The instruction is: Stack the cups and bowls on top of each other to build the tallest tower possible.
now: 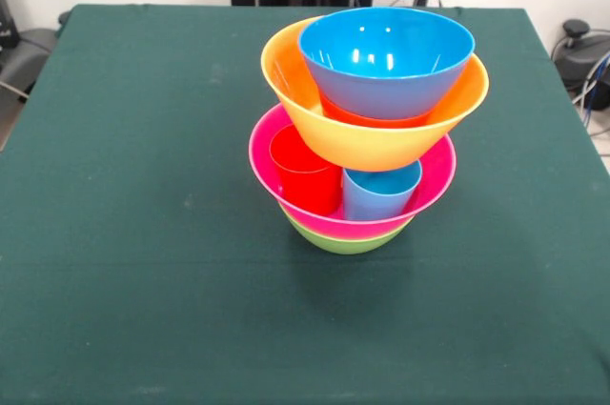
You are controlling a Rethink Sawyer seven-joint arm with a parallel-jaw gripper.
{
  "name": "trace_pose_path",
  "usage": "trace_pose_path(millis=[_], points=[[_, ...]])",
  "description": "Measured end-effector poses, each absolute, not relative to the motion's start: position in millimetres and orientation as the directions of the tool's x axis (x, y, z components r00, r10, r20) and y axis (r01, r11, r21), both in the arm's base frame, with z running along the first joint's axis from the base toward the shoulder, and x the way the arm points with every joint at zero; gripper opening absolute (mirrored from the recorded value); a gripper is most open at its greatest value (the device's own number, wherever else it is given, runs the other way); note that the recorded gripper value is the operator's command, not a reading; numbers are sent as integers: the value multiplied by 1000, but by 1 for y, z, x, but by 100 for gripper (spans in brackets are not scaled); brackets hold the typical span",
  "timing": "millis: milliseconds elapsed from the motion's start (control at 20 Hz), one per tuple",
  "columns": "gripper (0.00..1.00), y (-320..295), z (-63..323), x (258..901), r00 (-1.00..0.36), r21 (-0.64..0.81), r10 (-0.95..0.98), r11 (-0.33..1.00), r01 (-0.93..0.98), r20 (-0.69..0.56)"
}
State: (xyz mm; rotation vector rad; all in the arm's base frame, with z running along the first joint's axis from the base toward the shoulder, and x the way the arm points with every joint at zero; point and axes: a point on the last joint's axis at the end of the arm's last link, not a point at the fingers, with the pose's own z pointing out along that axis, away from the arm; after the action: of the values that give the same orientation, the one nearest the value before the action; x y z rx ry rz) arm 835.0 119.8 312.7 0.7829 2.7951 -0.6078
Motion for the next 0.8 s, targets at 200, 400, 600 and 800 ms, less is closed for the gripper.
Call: trace_pose_path(millis=[200, 400, 600, 800], points=[[0, 109, 317, 828, -837, -331, 459, 773, 542, -298], [0, 95, 320, 825, -826, -322, 454, 769, 553, -335], [0, 87, 319, 823, -818, -309, 452, 769, 559, -355], [0, 82, 315, 821, -811, -284, 452, 776, 563, -372]])
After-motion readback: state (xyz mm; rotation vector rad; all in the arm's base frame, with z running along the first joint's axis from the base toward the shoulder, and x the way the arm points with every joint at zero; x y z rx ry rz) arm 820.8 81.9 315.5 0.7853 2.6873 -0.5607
